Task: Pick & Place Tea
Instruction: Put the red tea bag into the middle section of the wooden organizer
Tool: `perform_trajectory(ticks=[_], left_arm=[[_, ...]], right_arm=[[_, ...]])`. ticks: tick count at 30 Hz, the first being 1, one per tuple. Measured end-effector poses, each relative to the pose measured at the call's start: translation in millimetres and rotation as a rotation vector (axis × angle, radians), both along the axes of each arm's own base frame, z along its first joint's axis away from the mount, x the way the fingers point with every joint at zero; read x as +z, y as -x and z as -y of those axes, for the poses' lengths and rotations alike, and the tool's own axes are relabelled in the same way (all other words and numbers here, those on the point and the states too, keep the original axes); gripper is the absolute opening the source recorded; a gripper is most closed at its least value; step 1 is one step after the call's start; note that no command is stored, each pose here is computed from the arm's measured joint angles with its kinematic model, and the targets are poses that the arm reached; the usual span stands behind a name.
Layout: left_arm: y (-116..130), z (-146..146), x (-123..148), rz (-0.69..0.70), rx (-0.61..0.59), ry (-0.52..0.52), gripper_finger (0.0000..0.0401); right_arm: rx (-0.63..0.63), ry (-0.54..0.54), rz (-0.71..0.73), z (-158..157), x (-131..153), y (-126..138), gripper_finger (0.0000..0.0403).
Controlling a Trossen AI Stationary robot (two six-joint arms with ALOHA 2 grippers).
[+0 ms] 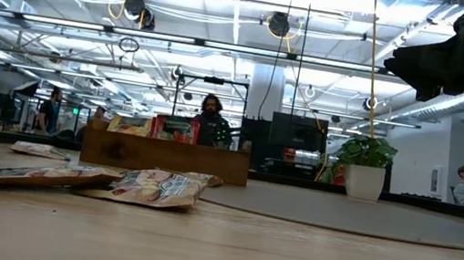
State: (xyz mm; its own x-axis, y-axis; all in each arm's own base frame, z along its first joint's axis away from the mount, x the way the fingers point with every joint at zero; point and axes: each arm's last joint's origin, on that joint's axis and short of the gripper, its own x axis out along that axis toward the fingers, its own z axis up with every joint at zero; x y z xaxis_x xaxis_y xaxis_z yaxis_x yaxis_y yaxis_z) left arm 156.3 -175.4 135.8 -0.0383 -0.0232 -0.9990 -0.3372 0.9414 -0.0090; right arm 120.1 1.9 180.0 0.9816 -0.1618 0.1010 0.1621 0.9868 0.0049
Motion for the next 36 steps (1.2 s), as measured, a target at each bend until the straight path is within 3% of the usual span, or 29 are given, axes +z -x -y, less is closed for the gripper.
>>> perform_trajectory(ticks=[3, 6, 13, 18, 23, 27, 30, 36], left_arm=[[0, 0, 0, 0.010, -0.016, -0.001, 0.0232], [-2, 2, -1, 0.028, -0.051, 0.016, 0.0195], [-5, 4, -1, 0.066, -0.067, 0.028, 0.0023], [-12, 7, 5, 0.119, -0.069, 0.007, 0.0013], [-46, -6, 44, 0.221, -0.213, -0.189, 0.0011], [-81, -33, 68, 0.342, -0.378, -0.473, 0.0011], [-105, -62, 72, 0.371, -0.453, -0.649, 0.0011], [-135, -117, 58, 0.397, -0.499, -0.719, 0.0012]], right_arm=[[0.000, 0.000, 0.000, 0, 0, 0, 0.0155], [0.000, 0.000, 0.000, 0, 0, 0, 0.0155], [0.000, 0.000, 0.000, 0, 0, 0, 0.0155], [0.000, 0.000, 0.000, 0, 0, 0, 0.0155], [0.000, 0.000, 0.000, 0, 0, 0, 0.0155], [0.000, 0.000, 0.001, 0, 0, 0, 0.0155], [0.000, 0.000, 0.001, 0, 0, 0, 0.0155], [0.000, 0.000, 0.000, 0, 0, 0, 0.0155]])
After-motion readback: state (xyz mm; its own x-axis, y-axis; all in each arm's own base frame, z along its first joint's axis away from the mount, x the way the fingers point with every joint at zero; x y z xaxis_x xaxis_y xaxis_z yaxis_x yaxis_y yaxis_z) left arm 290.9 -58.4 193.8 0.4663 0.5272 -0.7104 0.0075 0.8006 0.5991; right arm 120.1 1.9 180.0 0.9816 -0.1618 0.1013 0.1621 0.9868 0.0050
